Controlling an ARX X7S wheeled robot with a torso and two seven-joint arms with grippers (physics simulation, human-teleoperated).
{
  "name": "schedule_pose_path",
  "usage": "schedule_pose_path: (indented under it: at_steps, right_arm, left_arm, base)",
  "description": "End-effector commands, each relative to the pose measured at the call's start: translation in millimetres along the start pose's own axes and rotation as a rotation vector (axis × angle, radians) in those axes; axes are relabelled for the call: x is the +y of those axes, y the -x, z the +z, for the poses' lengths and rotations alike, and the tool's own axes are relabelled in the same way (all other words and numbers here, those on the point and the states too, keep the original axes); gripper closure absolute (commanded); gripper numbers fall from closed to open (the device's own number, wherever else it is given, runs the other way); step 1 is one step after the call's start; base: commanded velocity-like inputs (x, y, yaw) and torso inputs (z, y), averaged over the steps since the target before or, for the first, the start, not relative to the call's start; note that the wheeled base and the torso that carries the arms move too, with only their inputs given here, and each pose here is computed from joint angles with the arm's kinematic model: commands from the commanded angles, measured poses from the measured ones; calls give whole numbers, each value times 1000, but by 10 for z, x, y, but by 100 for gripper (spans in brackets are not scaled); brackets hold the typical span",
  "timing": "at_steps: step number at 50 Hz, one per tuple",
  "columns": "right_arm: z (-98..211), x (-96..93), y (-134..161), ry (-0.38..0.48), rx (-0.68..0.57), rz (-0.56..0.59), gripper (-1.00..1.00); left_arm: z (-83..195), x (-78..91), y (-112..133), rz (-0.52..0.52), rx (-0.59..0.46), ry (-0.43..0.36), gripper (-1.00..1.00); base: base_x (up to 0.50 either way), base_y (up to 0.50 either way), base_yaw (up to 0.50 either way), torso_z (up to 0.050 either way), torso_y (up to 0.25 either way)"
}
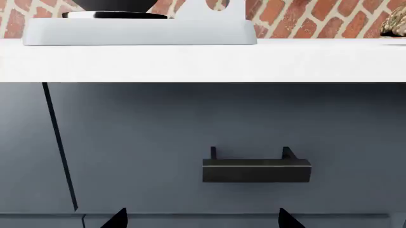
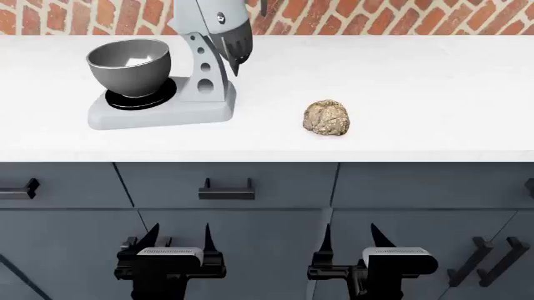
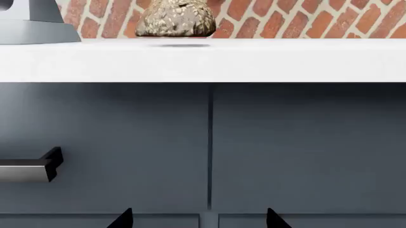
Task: Place the bread in the stand mixer bowl.
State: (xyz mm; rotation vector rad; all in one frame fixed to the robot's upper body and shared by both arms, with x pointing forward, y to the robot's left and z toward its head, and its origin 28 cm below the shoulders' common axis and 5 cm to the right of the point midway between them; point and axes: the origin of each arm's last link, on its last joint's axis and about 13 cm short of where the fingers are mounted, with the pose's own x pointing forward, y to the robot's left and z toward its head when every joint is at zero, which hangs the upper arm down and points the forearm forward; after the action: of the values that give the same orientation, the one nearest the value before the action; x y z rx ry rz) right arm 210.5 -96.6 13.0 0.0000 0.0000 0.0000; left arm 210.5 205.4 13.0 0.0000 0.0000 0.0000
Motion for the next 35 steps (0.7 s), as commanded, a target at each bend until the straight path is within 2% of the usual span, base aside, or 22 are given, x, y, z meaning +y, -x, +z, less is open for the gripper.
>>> schedule_pose_path:
  at_steps: [1, 6, 7, 9, 14, 28, 30, 35]
  right_arm:
    - [-36, 3, 4, -5, 30, -9, -100]
    - [-32, 2, -5, 1, 35, -9, -100]
    - [-31, 5, -5, -1, 36, -8, -100]
    - [-35, 14, -4, 5, 35, -9, -100]
    - [-30, 24, 9, 11, 32, -5, -100]
    - [-41, 27, 11, -1, 35, 6, -100]
    - [-48, 20, 4, 29, 28, -24, -100]
    - [-35, 30, 11, 24, 32, -4, -100]
  left_arm:
    - [-26, -6, -6, -2, 13, -2, -100]
    - [-7, -23, 3, -17, 8, 4, -100]
    - [-4, -30, 0, -15, 14, -24, -100]
    - [-8, -38, 11, -40, 15, -2, -100]
    - [-55, -26, 1, -24, 26, -26, -100]
    - [-61, -36, 14, -29, 25, -29, -100]
    - [-52, -40, 19, -32, 22, -34, -100]
    - [-59, -32, 9, -23, 20, -46, -100]
  base:
    - [0, 0, 0, 0, 0]
    - [0, 0, 0, 0, 0]
    - [0, 0, 0, 50, 0]
    - [0, 0, 0, 50, 0]
    - [0, 0, 0, 50, 0]
    - [0, 0, 0, 50, 0]
    - [0, 0, 0, 50, 0]
    - [0, 500, 0, 50, 0]
